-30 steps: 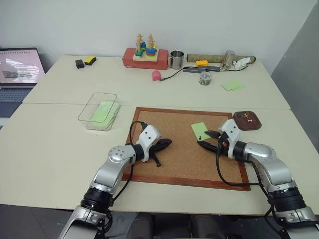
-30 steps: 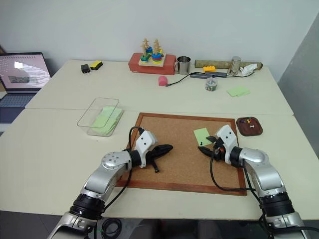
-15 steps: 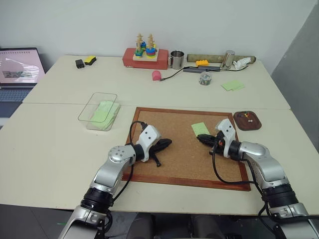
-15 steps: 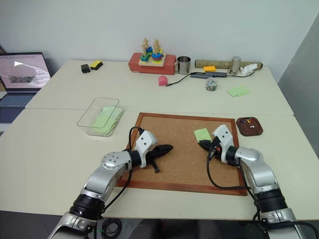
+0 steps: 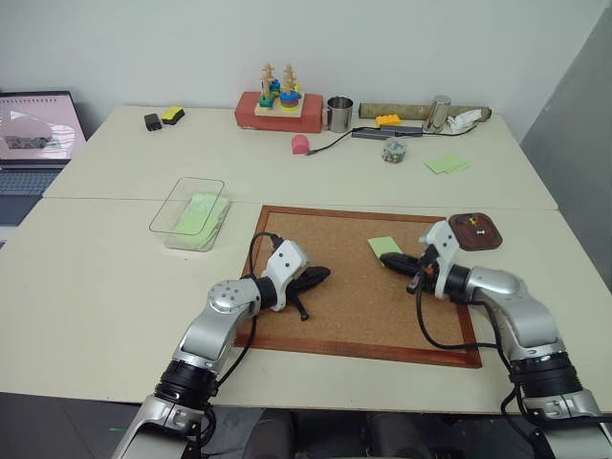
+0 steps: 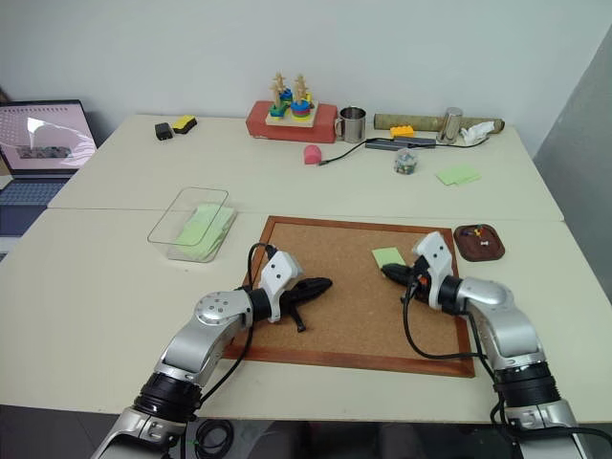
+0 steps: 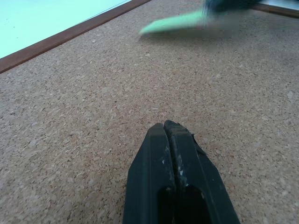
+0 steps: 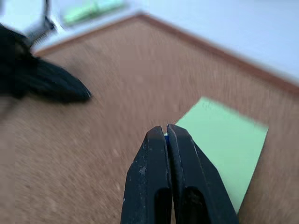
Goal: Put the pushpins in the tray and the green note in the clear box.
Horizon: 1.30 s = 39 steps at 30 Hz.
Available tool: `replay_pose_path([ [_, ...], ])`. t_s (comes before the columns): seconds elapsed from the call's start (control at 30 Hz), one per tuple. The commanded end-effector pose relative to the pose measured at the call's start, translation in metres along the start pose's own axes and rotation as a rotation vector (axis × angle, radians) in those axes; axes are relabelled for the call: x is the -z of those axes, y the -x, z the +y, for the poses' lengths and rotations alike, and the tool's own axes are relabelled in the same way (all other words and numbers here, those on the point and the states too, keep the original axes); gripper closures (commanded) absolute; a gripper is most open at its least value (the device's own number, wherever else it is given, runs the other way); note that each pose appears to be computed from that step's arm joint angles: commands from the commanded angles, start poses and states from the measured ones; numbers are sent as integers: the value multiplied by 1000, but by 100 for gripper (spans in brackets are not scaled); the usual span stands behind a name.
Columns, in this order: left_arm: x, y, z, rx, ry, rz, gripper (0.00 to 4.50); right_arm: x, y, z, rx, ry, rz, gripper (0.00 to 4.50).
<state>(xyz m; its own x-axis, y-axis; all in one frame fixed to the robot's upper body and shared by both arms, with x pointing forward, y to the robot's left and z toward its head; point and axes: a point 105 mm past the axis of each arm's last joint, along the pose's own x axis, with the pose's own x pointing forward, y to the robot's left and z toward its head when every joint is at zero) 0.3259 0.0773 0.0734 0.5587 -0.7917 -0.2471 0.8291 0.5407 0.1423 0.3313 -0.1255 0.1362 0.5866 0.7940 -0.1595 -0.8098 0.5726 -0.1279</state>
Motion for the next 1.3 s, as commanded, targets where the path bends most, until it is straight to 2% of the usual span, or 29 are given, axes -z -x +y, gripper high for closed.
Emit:
replay_pose_path([
  [0.03, 10, -3, -2, -8, 65, 31, 450, -28, 5, 4, -26, 75, -63, 449],
  [0.2, -5, -2, 6, -30, 51, -12, 450, -40, 6, 6, -33, 134, -77, 449],
  [0.23, -16, 1, 8, -34, 74, -56, 450, -44, 6, 8, -37, 166, -79, 449],
  [0.37, -60, 22, 9, 26, 304, -252, 379, -55, 8, 13, -49, 336, -79, 450],
  [0.57, -87, 45, 0, 121, 577, -403, 259, -70, 9, 19, -25, 502, -155, 450],
  [0.83, -114, 34, -7, 190, 784, -545, 95, -85, 6, 37, -65, 785, -249, 450],
  [1.0, -126, 22, -12, 259, 852, -578, 95, -86, 4, 53, -109, 907, -302, 450],
  [1.17, -130, 15, -17, 300, 837, -564, 95, -79, 3, 62, -141, 932, -310, 450],
  [1.3, -129, 12, -17, 301, 838, -565, 158, -79, 2, 66, -148, 936, -321, 450],
])
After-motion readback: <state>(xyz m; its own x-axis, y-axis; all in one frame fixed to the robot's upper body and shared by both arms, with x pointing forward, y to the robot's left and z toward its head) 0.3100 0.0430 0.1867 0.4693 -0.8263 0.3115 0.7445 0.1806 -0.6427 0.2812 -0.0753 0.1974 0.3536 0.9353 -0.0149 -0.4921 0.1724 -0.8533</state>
